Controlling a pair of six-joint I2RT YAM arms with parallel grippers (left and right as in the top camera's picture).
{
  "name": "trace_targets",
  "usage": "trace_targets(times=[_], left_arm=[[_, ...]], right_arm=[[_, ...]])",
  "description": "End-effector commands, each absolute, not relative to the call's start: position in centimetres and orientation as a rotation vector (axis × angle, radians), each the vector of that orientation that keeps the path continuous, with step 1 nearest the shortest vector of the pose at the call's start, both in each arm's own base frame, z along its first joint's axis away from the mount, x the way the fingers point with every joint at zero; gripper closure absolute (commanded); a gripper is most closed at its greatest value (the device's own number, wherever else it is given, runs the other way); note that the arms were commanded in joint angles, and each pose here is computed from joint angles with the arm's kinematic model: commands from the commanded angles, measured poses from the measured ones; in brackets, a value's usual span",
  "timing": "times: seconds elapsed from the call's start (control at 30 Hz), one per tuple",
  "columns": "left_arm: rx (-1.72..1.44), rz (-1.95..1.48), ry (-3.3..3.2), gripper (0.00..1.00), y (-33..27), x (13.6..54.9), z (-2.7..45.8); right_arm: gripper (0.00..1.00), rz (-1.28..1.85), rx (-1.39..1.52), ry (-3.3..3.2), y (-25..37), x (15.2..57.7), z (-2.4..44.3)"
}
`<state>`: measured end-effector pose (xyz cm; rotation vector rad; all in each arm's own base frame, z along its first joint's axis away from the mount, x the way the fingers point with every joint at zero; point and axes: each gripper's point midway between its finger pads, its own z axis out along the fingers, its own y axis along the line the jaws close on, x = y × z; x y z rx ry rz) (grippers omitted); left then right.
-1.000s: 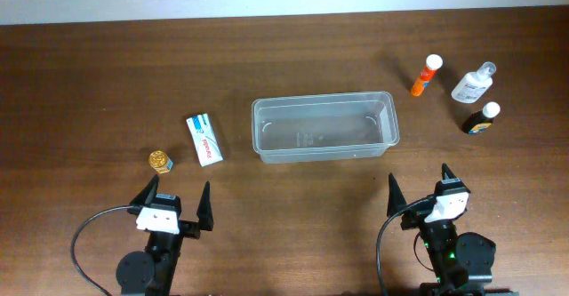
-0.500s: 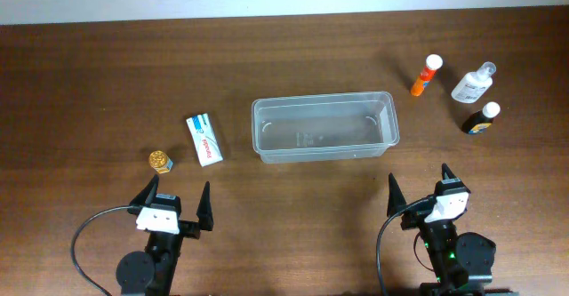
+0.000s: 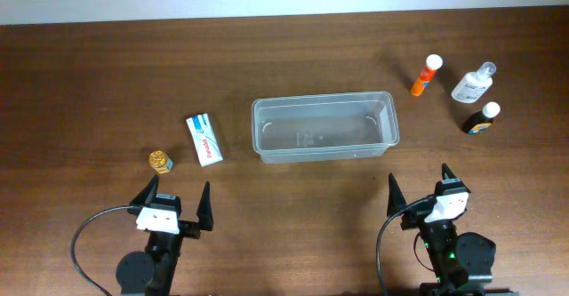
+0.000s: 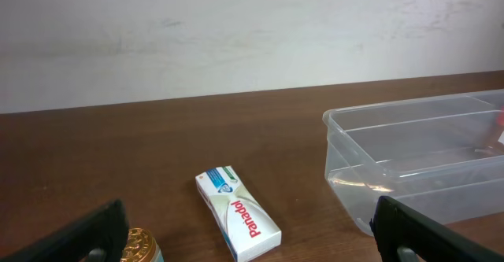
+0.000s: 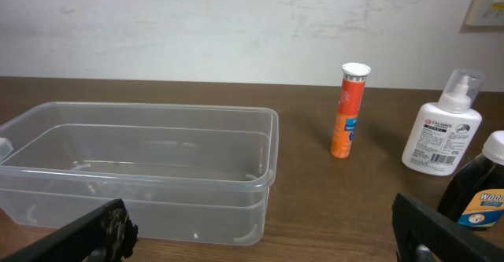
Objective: Pack container
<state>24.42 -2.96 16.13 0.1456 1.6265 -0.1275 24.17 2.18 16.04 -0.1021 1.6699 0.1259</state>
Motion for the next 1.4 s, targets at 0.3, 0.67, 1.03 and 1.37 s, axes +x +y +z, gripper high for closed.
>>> trace_targets(times=[0.3,0.67,1.03,1.37], left_arm=[[0.165,-0.125,1.623,0.01,-3.1,24.3,16.2],[0.165,-0.125,1.623,0.01,-3.1,24.3,16.2],[0.165,-0.125,1.622,0.00,-3.1,24.3,16.2],[0.165,-0.125,1.623,0.01,-3.1,24.3,16.2]], right_arm=[[0.02,0.129,-0.106,1.668,2.3,24.2,15.8],[0.02,0.129,-0.106,1.668,2.3,24.2,15.8],[0.02,0.234,-0.111,1.591,3.5,24.1,17.8],[0.02,0.665,-0.232,1.518,9.0,21.7,20.1]])
